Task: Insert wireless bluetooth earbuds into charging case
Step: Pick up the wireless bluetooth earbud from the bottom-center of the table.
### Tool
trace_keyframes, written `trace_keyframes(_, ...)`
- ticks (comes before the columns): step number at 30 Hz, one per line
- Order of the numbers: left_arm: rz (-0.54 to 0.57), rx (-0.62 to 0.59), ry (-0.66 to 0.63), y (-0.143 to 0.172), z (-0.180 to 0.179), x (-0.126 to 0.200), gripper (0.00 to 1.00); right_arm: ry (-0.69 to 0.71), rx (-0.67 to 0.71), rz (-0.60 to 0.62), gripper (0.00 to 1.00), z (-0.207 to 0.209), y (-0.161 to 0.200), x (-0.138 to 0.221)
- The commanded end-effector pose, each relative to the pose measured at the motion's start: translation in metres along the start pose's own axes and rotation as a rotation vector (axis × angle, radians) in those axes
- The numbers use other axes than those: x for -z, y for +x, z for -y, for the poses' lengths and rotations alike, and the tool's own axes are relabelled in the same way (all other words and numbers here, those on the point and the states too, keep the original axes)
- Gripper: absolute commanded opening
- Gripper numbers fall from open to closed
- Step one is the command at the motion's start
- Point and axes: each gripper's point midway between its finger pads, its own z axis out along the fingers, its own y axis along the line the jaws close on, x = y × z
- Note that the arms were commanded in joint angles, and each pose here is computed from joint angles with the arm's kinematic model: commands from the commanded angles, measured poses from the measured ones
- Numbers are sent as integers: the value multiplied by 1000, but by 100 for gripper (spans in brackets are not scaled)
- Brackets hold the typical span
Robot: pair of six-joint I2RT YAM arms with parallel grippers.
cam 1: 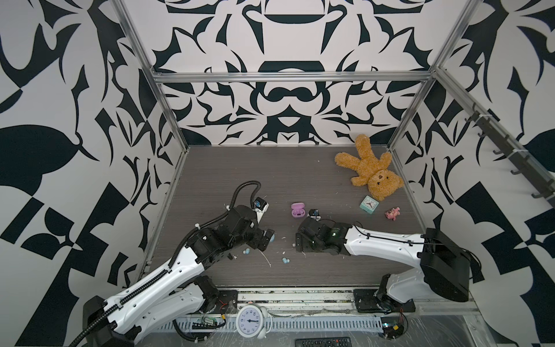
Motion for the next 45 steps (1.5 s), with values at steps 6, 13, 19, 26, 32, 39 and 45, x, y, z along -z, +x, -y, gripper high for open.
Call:
trace_keyframes(6,-3,-12,-5,2,0,-3,99,47,-16,45,74,-8,-16,-1)
trace_keyframes(13,12,-11,-12,1,-2,1,99,29,1,42,60,-20,-20,-5)
trace_keyframes(19,12,-12,-11,1,-2,0,99,19,7,16,53,-29,-17,-15)
trace_keyframes(26,16,-13,-13,0,-2,1,99,8,4,4,48,-33,-14,-23)
trace_keyframes(32,13,-13,-13,0,-2,0,99,-12,8,-37,44,-36,-6,-27)
trace_keyframes(39,9,-16,-14,1,-2,0,99,-11,6,-47,38,-34,-3,-30)
trace_keyframes(45,4,-15,-16,2,-3,-1,99,-9,8,-56,34,-34,0,-33)
